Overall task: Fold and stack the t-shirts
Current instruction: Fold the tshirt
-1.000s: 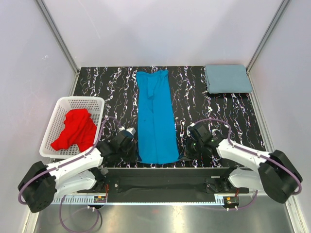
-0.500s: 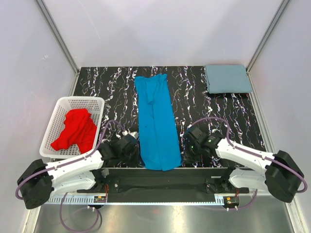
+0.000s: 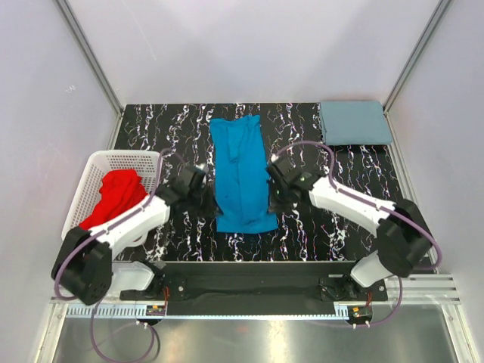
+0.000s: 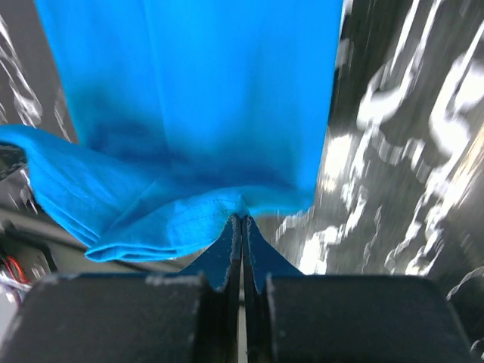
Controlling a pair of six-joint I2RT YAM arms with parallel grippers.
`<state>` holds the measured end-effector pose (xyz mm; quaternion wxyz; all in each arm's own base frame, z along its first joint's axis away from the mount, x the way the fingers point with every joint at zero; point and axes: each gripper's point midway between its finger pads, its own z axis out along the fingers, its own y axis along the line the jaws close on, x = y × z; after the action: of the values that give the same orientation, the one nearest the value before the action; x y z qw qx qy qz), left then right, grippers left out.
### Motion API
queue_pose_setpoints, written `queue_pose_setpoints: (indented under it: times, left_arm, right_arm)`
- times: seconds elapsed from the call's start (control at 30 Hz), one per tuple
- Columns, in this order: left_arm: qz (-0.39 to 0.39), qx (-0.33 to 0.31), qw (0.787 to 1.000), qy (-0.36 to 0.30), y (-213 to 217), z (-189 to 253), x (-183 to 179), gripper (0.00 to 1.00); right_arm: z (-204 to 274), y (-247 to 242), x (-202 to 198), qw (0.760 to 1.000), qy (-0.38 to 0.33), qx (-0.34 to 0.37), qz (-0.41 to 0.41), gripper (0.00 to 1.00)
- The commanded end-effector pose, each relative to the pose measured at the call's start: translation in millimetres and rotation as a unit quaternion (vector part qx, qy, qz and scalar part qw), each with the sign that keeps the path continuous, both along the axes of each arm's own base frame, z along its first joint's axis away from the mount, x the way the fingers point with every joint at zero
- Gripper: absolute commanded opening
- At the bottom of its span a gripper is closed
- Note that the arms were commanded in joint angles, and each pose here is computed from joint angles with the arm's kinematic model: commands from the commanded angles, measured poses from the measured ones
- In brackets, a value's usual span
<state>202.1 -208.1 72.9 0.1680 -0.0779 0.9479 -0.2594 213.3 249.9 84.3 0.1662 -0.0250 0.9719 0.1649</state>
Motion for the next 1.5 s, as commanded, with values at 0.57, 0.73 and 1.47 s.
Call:
queue_pose_setpoints:
  times: [0.57,0.73,1.47]
  left_arm:
    - [0.014,0.017,0.998,-0.051,28,21,221,0.0]
    - [0.016,0.011,0.999,-0.043,27,11,237,0.0]
    - [0.041,0.053,0.997,-0.047,37,-4,271,0.22]
  right_arm:
    - [18,4,222,0.998,-0.053,-0.01,0.035,0.0]
    - [13,-2,245,0.999,-0.044,0.004,0.025,0.0]
    - [0,5,288,0.997,-0.061,0.042,0.027,0.17]
